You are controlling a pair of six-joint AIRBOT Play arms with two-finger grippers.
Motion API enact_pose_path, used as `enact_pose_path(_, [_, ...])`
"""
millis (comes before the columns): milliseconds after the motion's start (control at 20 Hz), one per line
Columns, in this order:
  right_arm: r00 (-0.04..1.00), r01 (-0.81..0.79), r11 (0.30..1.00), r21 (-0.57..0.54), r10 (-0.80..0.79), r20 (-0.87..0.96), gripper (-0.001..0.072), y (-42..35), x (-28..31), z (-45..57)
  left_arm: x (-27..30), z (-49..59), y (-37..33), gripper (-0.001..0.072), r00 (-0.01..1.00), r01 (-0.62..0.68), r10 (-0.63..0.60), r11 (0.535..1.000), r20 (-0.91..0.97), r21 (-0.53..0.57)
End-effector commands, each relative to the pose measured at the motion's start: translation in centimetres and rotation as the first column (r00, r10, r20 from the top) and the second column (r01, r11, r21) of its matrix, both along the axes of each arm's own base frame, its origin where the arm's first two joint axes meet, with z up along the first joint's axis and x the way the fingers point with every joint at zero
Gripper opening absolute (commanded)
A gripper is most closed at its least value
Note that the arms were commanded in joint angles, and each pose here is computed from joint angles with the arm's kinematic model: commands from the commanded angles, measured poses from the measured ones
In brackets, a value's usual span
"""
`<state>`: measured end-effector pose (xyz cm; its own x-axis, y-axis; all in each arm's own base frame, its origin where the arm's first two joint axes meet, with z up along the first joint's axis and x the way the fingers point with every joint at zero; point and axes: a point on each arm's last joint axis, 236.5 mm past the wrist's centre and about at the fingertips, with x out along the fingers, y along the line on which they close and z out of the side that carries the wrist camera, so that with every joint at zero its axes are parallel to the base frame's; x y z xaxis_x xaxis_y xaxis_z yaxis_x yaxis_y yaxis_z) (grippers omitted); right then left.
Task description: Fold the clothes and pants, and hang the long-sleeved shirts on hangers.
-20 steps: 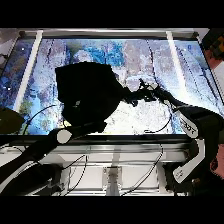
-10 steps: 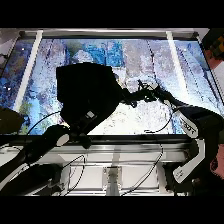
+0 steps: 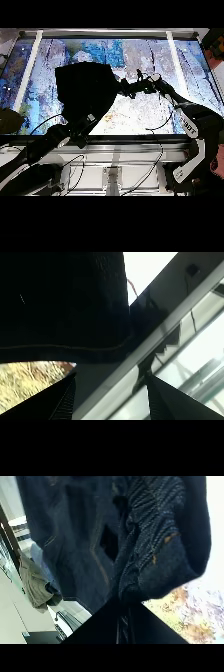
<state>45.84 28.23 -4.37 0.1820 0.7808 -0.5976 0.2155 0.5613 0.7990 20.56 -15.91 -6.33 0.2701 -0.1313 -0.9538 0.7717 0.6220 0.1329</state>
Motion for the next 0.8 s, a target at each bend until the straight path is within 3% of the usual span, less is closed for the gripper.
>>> enact_pose_path(0, [0.999,-0.040,0.999,-0.026,0.041,0.014,0.0034,-0.1,-0.3,0.2,1.0,0.4,-1.9,0.0502,0.999,-0.001,0.004,0.997,0.040,-0.081])
enact_pose_path(250, [0.999,-0.046,0.998,-0.030,0.047,0.012,0.0034,-0.2,-0.4,0.2,-0.3,-3.2,-2.1,0.0504,0.996,-0.030,0.027,0.999,-0.086,-0.034])
enact_pose_path(450, [0.999,-0.049,0.998,-0.030,0.049,0.011,0.0034,-0.2,-0.5,0.2,0.3,-3.8,-2.6,0.0501,0.997,-0.029,0.026,0.999,-0.072,-0.046])
enact_pose_path(700, [0.999,-0.050,0.998,-0.030,0.050,0.011,0.0033,-0.2,-0.5,0.1,1.2,-4.0,-2.4,0.0461,0.999,-0.029,0.028,0.999,-0.039,-0.031])
enact_pose_path(750, [0.999,-0.051,0.998,-0.030,0.051,0.010,0.0033,-0.1,-0.5,0.1,1.4,-4.2,-2.0,0.0413,0.999,-0.037,0.036,0.999,-0.035,-0.016])
